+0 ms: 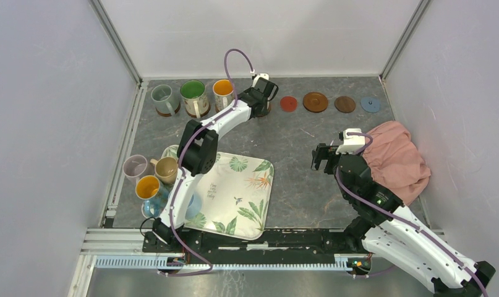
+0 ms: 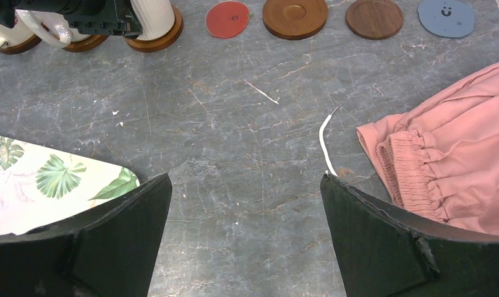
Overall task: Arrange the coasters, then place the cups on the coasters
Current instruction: Place the cup on the coaster.
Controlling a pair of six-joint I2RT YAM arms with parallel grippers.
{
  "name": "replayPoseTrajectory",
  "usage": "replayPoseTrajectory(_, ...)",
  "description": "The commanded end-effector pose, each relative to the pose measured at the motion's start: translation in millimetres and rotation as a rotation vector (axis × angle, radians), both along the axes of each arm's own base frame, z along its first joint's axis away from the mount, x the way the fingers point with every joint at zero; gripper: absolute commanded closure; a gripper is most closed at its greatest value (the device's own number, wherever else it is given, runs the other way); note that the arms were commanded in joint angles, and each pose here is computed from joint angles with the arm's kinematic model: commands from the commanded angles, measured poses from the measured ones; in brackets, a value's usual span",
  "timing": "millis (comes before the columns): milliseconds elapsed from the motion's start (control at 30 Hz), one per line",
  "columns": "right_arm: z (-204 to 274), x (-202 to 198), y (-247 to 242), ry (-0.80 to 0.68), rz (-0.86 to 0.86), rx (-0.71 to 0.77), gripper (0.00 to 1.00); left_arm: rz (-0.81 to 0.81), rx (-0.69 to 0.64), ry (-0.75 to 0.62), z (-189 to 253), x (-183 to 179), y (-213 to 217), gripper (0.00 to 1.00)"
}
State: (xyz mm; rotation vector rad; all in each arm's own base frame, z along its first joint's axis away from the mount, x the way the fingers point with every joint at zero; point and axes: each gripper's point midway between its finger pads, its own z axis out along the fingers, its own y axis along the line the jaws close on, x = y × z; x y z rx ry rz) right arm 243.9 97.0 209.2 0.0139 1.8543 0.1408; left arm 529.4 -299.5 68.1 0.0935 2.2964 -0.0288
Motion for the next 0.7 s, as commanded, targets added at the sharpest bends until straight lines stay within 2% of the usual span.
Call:
replayPoseTrajectory(0,12.6,1.5,-2.2,-0.025,-0.011,0.005,0.02,0.002,-0.040,-0.139,49.7,27.1,-4.6,0.98)
replayPoseTrajectory(233,11.5,3.0,-0.4,-0.020,-0.007,0.000,0.02,-0.023,-0.051,-0.113,40.9,25.1,-8.5,0.96)
replayPoseTrajectory(367,9.8,3.4,-0.6,-0.018,-0.008,-0.006,0.02,-0.030,-0.058,-0.098,39.6,22.6,-8.6,0.85)
replayPoseTrajectory(667,5.3,2.9,-0.8,-0.011,-0.008,-0.012,0.02,-0.040,-0.071,-0.102,53.2,14.7,-6.4,0.51)
